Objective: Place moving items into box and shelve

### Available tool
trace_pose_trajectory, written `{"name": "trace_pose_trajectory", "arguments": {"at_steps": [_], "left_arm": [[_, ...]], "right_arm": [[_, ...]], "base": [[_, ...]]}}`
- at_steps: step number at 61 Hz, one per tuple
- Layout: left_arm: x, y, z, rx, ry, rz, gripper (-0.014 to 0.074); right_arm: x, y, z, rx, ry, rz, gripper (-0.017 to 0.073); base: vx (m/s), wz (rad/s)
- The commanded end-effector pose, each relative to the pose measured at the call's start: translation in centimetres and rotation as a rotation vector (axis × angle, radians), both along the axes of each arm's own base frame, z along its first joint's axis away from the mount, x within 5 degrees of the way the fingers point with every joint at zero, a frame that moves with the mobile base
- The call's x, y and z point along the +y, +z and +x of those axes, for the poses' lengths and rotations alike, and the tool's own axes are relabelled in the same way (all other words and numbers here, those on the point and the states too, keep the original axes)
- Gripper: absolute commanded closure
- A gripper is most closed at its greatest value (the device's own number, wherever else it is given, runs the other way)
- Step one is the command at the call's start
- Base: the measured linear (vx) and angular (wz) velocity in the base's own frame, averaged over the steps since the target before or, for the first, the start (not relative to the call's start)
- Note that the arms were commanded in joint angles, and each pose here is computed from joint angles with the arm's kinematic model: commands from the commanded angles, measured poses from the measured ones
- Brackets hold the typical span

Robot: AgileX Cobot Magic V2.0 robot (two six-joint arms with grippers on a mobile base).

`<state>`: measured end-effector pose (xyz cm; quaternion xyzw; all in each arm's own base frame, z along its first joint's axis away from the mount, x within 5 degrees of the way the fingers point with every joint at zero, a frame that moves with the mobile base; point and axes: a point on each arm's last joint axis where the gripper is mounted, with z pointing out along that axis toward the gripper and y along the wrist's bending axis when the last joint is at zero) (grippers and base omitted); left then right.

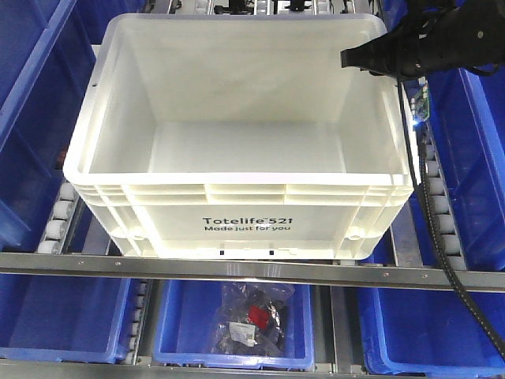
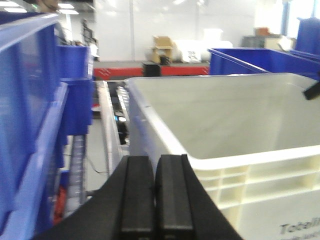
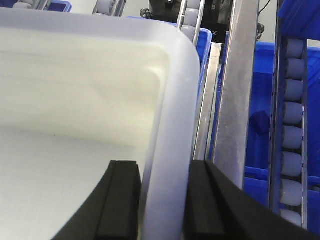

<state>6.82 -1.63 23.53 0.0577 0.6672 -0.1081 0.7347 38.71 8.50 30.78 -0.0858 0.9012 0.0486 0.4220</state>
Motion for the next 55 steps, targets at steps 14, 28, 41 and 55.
{"name": "trace_pose_trajectory", "arguments": {"at_steps": [14, 28, 41, 55], "left_arm": [[1.1, -3.7, -1.0, 0.058, 0.134, -0.017, 0.0603], [1.1, -3.6, -1.2, 0.044, 0.134, -0.02, 0.0602], [1.1, -3.5, -1.3, 0.027, 0.133, -0.022, 0.0601], [1.1, -3.6, -1.2, 0.038, 0.134, -0.02, 0.0601]], "right_arm": [[0.4, 4.0, -0.4, -0.177, 0.016, 0.041, 0.0327], [0.4, 4.0, -0.4, -0.177, 0.016, 0.041, 0.0327], [0.4, 4.0, -0.4, -0.177, 0.016, 0.041, 0.0327], [0.4, 4.0, -0.4, -0.177, 0.016, 0.041, 0.0327]], "base": [[0.0, 0.0], [0.0, 0.0], [0.0, 0.0], [0.0, 0.0]]}}
